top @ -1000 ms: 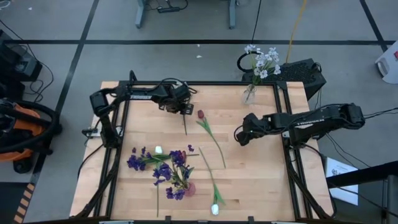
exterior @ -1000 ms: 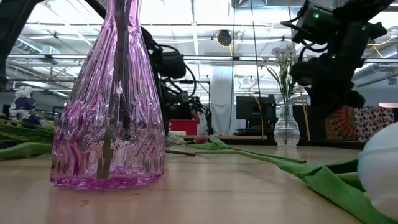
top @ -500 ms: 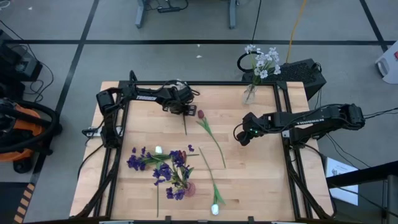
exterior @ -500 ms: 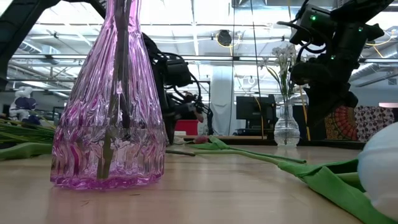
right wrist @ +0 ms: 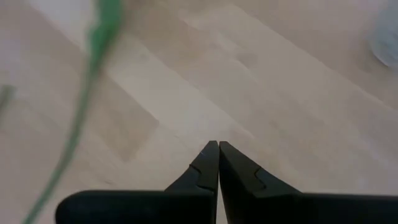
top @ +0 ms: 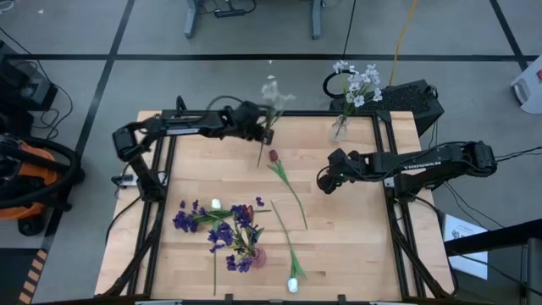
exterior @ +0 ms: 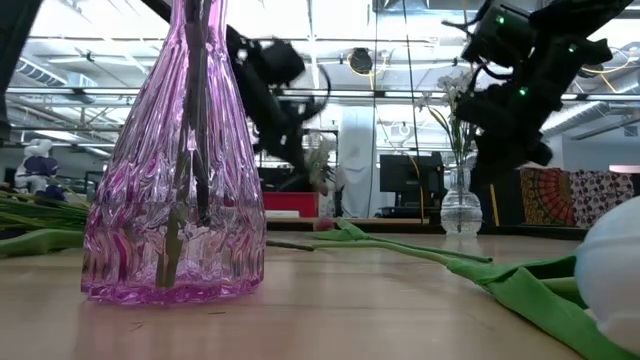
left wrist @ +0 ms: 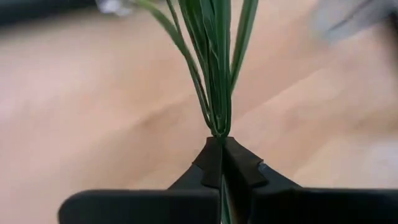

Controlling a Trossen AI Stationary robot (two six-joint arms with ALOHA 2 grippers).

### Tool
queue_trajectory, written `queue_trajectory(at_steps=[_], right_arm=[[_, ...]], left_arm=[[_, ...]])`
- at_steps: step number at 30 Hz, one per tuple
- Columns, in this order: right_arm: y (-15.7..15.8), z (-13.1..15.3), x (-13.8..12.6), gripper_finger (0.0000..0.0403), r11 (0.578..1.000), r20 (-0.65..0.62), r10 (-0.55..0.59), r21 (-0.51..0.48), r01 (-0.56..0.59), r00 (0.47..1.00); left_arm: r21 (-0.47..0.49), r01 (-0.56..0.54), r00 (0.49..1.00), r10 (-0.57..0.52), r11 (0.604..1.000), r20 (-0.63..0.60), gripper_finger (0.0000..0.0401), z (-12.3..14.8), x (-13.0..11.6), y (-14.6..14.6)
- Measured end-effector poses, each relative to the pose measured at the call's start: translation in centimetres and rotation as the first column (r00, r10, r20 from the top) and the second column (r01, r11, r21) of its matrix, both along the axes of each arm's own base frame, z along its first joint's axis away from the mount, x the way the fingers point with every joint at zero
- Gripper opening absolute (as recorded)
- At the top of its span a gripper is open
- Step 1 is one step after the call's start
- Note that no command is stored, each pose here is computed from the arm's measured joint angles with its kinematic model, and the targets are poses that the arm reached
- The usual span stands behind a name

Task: Sort flowers into vase by color
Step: Put the white flower into the transparent vase

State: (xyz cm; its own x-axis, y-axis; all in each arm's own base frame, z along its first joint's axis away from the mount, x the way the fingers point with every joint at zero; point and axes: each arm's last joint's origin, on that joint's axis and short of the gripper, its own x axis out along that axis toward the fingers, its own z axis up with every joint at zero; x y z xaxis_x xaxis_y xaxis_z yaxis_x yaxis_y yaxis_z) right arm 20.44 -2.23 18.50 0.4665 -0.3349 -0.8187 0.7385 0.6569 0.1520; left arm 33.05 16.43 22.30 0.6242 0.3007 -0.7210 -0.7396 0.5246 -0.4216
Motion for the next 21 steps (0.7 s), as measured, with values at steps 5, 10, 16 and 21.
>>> queue_trajectory(at_steps=[5,10,16,21], right_arm=[[-0.1,1.5,1.4,0.0004,0.995,0.195,0.088,-0.052,-0.079,0.977],[-1.2,4.9,1.7,0.0011,0.983,0.442,0.161,-0.156,-0.1,0.883],[-3.0,9.3,0.5,0.0051,0.958,0.697,0.273,-0.257,-0.124,0.663],[-3.0,11.3,0.4,0.0094,0.938,0.762,0.333,-0.328,-0.112,0.555]], left_arm=[[0.252,0.112,0.946,-0.181,0.961,0.269,0.0004,5.8,0.2,-0.8],[0.421,0.165,0.881,-0.325,0.892,0.343,0.0003,8.4,0.4,-2.1],[0.466,0.254,0.794,-0.458,0.847,0.399,0.0002,9.2,1.1,-3.3],[0.518,0.301,0.715,-0.549,0.8,0.433,0.0002,9.9,2.0,-5.6]])
